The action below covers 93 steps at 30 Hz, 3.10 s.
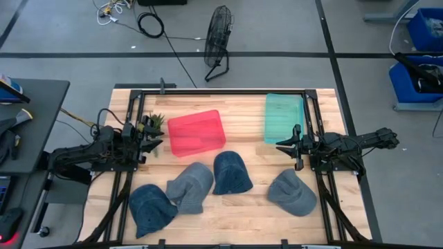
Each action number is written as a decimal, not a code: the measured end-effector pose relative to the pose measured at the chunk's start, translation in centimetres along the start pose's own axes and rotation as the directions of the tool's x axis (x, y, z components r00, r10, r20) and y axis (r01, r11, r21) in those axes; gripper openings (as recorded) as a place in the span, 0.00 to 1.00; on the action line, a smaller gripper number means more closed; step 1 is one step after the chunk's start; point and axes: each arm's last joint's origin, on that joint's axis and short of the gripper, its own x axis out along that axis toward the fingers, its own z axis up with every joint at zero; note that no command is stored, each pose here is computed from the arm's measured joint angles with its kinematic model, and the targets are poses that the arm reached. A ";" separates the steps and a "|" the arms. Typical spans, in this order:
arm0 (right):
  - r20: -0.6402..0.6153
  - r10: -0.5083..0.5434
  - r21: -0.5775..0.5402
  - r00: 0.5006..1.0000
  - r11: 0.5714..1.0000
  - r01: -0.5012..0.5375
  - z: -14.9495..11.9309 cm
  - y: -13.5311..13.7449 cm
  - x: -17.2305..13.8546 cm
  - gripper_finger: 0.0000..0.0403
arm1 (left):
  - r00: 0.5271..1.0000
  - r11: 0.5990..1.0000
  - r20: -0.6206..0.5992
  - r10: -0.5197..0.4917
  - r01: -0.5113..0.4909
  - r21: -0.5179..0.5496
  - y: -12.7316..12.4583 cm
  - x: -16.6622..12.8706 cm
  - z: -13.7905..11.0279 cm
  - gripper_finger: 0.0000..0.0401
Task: Pick & Place hat
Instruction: Put the left gray cap into the red bin
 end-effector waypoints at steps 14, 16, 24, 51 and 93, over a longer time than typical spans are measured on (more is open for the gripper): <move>0.000 0.000 0.000 1.000 1.000 0.000 0.0 0.0 0.0 0.20 | 0.927 0.926 -0.139 0.349 -0.318 0.205 0.2 0.9 6.2 0.36; 0.000 0.000 0.000 1.000 1.000 0.000 0.0 0.0 0.0 0.20 | 0.907 0.929 -0.238 0.349 -0.301 0.216 0.1 1.4 6.9 0.36; 0.000 0.000 0.000 1.000 1.000 0.000 0.0 0.0 0.0 0.20 | 0.793 0.973 -0.564 0.230 -0.188 0.132 0.3 4.8 6.9 0.36; 0.000 0.000 0.000 1.000 1.000 0.000 0.0 0.0 0.0 0.20 | 0.410 0.982 -0.896 -0.169 0.143 -0.120 -5.3 11.4 -5.3 0.46; 0.000 -0.001 0.183 1.000 0.983 0.000 0.0 0.0 0.0 0.20 | 0.470 0.794 -0.861 0.193 0.441 0.419 -5.3 16.9 0.8 0.01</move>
